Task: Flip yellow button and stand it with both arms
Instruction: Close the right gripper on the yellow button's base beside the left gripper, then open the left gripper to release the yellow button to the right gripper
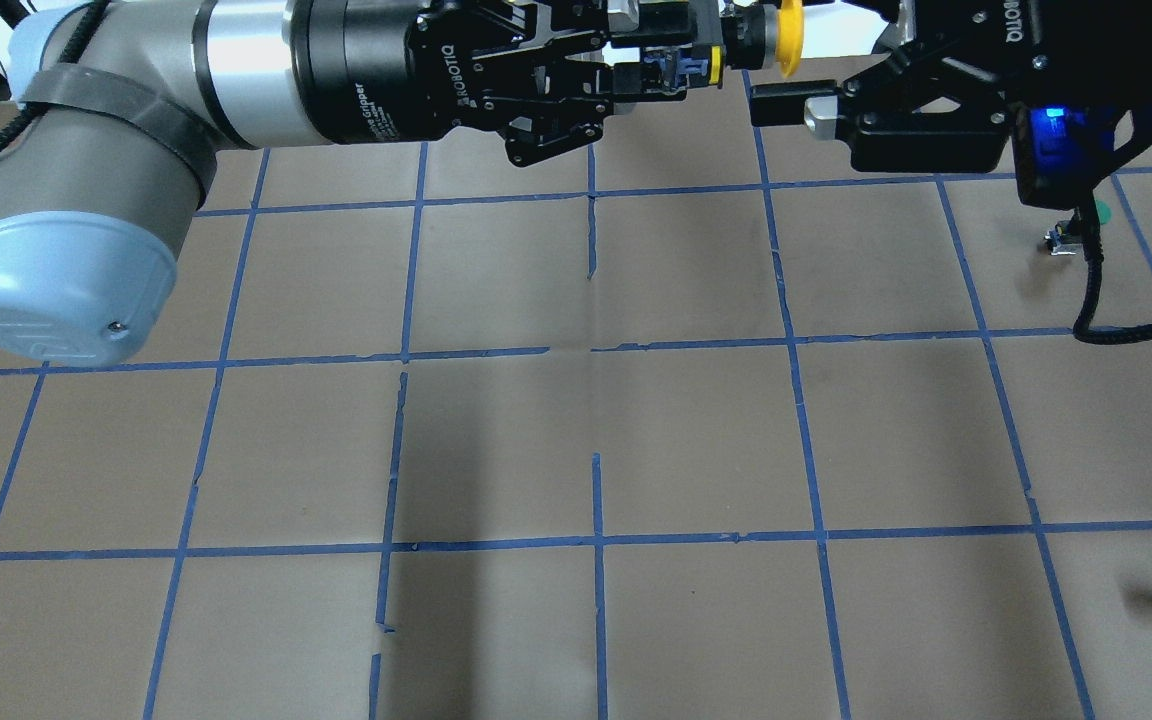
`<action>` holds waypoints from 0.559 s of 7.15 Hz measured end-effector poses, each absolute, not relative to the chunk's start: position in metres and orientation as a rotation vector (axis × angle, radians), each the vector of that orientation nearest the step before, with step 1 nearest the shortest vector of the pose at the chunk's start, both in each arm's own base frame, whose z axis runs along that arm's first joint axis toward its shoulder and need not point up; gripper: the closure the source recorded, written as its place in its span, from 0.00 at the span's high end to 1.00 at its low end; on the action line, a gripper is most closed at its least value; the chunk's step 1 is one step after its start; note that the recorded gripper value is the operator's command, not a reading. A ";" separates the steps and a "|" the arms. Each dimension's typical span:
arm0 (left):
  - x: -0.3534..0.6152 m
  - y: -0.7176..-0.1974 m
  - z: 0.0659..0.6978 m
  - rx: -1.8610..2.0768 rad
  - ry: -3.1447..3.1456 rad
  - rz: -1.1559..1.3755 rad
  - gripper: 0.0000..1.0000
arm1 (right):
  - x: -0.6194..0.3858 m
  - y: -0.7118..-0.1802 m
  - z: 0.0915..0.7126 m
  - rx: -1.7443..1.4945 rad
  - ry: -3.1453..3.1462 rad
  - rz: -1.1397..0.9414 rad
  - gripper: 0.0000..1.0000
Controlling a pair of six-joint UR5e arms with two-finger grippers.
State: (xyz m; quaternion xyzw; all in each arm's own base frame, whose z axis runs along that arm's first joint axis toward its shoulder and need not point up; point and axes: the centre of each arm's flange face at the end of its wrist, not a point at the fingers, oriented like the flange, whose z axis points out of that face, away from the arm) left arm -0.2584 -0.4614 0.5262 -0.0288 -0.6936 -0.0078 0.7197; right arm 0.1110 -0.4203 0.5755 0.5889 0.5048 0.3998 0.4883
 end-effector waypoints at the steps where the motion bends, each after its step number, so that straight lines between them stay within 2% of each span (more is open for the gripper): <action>1: -0.258 -0.461 0.527 -0.064 -1.533 -0.017 0.03 | 0.110 -0.421 0.576 1.442 1.214 0.979 0.24; 2: -0.258 -0.461 0.527 -0.064 -1.533 -0.017 0.19 | 0.110 -0.421 0.576 1.446 1.208 0.982 0.22; 3: -0.258 -0.461 0.527 -0.062 -1.534 -0.019 0.88 | 0.109 -0.422 0.576 1.448 1.205 0.983 0.21; 4: -0.258 -0.461 0.527 -0.057 -1.536 -0.024 0.99 | 0.109 -0.422 0.575 1.450 1.203 0.984 0.20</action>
